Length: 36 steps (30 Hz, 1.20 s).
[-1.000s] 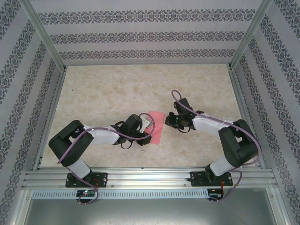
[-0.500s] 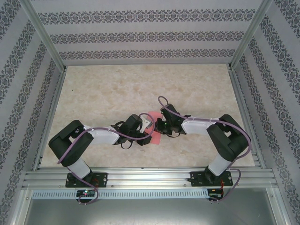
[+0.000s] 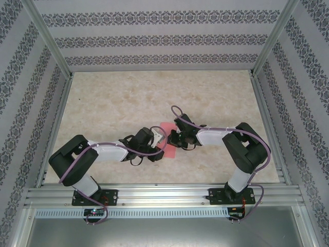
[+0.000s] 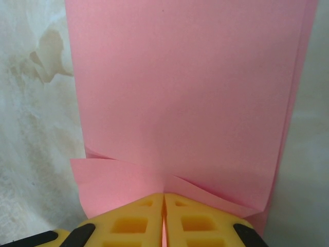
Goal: Fold a paper plane with a square sheet of paper (fold left side to right side)
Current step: Fold the triangle a second time at the center of the table.
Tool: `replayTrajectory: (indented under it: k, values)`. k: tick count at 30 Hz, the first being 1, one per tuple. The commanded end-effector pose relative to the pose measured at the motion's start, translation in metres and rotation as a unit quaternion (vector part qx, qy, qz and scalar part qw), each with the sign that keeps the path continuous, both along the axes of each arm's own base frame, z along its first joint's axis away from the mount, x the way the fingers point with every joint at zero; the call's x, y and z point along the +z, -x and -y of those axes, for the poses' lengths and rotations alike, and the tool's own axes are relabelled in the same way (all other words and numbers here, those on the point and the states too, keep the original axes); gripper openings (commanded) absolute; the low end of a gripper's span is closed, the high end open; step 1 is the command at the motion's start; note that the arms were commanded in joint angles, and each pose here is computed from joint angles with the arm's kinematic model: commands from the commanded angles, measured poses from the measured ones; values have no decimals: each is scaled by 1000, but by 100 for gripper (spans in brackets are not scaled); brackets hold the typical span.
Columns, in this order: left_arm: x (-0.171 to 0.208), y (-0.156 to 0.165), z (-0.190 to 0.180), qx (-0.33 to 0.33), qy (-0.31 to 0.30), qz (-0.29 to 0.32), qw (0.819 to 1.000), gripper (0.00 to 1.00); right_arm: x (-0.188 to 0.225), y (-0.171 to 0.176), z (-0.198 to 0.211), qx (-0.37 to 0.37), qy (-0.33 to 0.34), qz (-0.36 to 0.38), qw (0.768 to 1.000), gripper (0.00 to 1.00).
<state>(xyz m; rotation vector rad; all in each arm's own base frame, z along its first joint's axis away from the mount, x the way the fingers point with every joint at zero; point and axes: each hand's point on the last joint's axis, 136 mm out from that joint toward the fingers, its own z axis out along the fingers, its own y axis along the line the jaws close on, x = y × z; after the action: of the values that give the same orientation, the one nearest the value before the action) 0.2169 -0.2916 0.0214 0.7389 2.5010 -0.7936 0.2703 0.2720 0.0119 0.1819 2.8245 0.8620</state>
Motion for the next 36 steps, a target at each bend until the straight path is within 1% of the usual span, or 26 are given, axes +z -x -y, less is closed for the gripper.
replayTrajectory:
  k: [1, 6, 12, 16, 20, 22, 24, 27, 29, 36]
  values:
    - [-25, 28, -26, 9, -50, -54, 997, 30, -17, 2, 16, -8, 45, -10, 999, 10]
    - [-25, 33, -32, 16, -50, -58, 997, 30, -16, 1, 16, -8, 45, -9, 999, 10]
    - [-18, 39, -34, 20, -34, -57, 998, 29, -18, 1, 17, -8, 47, -12, 999, 10]
    - [-9, 39, -33, 20, -21, -50, 998, 29, -19, 1, 17, -8, 46, -12, 999, 10]
    - [9, 32, -34, 35, -17, -31, 999, 29, -18, 1, 16, -7, 44, -13, 999, 10]
    - [25, 26, -34, 44, -4, -17, 999, 29, -18, 1, 16, -7, 43, -13, 999, 10]
    - [44, 19, -32, 54, 26, -7, 998, 29, -18, 2, 16, -6, 43, -13, 999, 10]
    - [61, 13, -27, 58, 68, -6, 996, 30, -17, 1, 16, -7, 42, -12, 999, 10]
    - [63, 11, -22, 54, 81, -11, 995, 30, -17, 2, 16, -6, 42, -11, 999, 10]
    - [53, 4, -4, 44, 104, -34, 993, 30, -18, 2, 15, -5, 41, -12, 999, 10]
